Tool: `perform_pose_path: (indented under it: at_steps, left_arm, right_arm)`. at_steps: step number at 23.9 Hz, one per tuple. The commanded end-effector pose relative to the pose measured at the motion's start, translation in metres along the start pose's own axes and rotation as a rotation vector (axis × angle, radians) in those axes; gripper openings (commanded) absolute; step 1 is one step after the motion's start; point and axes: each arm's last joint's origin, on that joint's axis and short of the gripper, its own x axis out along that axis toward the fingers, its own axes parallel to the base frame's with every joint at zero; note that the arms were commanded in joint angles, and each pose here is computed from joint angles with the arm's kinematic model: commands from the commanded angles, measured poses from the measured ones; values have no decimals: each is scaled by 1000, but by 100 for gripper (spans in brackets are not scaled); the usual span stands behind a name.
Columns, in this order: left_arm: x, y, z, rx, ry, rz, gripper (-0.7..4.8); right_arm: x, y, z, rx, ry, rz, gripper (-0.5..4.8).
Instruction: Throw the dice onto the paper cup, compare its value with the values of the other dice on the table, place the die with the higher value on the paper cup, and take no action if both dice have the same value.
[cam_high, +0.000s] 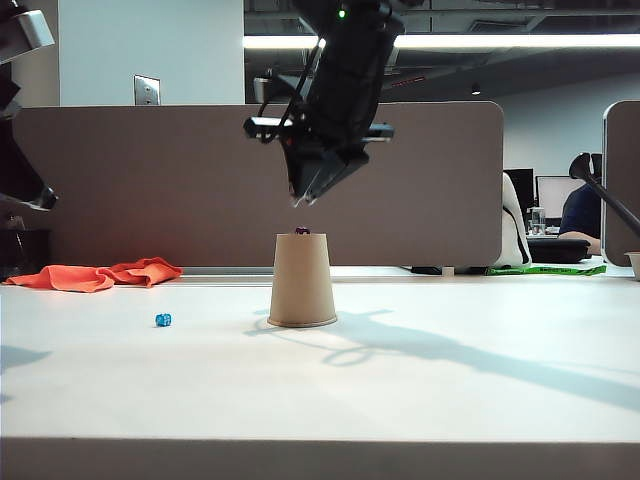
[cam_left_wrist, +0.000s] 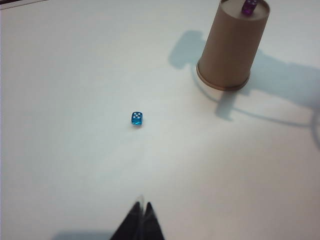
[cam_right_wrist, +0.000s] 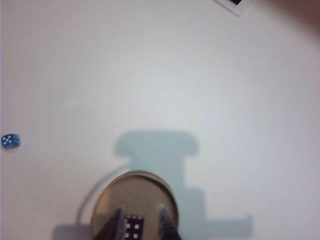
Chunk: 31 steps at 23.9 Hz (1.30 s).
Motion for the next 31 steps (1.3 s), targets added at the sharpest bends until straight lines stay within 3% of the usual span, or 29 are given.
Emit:
perform_pose_path:
  at_steps: [1, 7, 11, 31]
  left_arm:
    - [-1, 0, 3, 2, -18, -1, -6]
    - [-1, 0, 3, 2, -18, -1, -5]
    - [-1, 0, 3, 2, -18, -1, -5]
    - [-1, 0, 3, 2, -18, -1, -5]
  right_arm:
    - [-7, -2, 4, 2, -23, -33, 94]
    - [-7, 0, 3, 0, -13, -23, 100]
    - [-5, 1, 5, 1, -31, -5, 171]
    - [20, 4, -6, -3, 17, 38, 171]
